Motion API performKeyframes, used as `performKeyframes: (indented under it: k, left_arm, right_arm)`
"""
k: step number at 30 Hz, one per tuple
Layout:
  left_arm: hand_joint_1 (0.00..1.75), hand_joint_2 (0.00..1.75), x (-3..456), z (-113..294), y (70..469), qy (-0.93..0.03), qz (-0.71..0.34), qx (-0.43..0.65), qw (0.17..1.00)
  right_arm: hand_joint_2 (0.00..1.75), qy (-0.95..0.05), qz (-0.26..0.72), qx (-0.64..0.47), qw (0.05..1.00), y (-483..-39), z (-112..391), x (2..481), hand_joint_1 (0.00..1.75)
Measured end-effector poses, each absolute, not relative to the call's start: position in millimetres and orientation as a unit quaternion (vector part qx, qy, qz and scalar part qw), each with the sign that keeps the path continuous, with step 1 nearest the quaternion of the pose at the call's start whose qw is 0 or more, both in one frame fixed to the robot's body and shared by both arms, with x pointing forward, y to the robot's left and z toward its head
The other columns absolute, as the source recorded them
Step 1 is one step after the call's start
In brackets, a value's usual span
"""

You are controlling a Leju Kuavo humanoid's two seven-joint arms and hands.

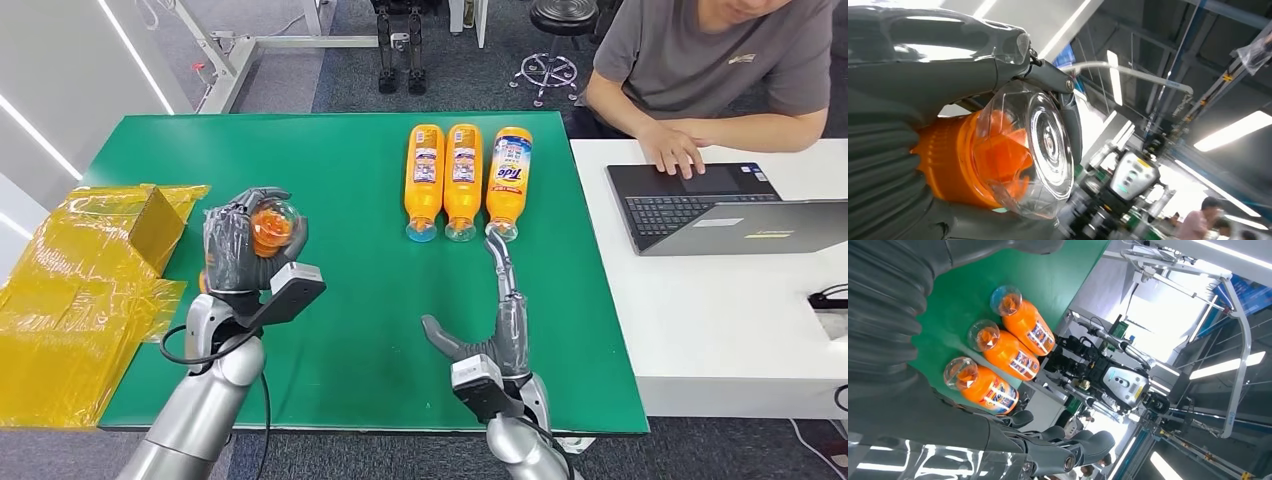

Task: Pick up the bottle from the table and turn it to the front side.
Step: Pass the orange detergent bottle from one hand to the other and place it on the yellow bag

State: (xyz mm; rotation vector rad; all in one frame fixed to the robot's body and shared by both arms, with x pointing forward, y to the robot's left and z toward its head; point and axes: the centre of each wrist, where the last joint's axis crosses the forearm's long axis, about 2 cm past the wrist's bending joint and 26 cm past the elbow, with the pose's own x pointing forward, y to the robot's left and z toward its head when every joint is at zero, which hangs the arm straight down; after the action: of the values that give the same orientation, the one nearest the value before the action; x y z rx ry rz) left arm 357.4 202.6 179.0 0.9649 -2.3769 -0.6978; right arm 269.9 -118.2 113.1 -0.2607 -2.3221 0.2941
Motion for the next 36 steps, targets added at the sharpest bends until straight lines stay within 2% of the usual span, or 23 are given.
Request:
performKeyframes:
  k: [7, 14, 24, 31, 36]
  left_arm:
    - [1.75, 1.75, 372.4, 189.4, 247.1, -0.776, -0.342, 0.490, 0.201]
    - [1.75, 1.75, 378.6, 194.9, 278.7, -0.710, -0.384, 0.561, 0.185]
    - [1.75, 1.75, 384.2, 177.5, 315.1, -0.656, -0.455, 0.558, 0.226]
    - [1.75, 1.75, 389.2, 132.1, 329.5, -0.571, -0.559, 0.542, 0.261]
    - [1.75, 1.75, 388.3, 111.6, 341.0, -0.535, -0.595, 0.525, 0.290]
  right_arm:
    - [1.75, -0.905, 0.106, -0.118, 0.395, -120.1, 116.2, 260.7, 0.00]
    - [1.75, -0.903, 0.097, -0.121, 0.400, -120.3, 120.7, 254.8, 0.00]
    - [1.75, -0.901, 0.092, -0.121, 0.406, -120.3, 123.0, 254.7, 0.00]
    - [1.75, -0.904, 0.095, -0.118, 0.400, -118.7, 129.2, 253.1, 0.00]
    - [1.75, -0.905, 0.093, -0.118, 0.398, -118.1, 132.7, 248.9, 0.00]
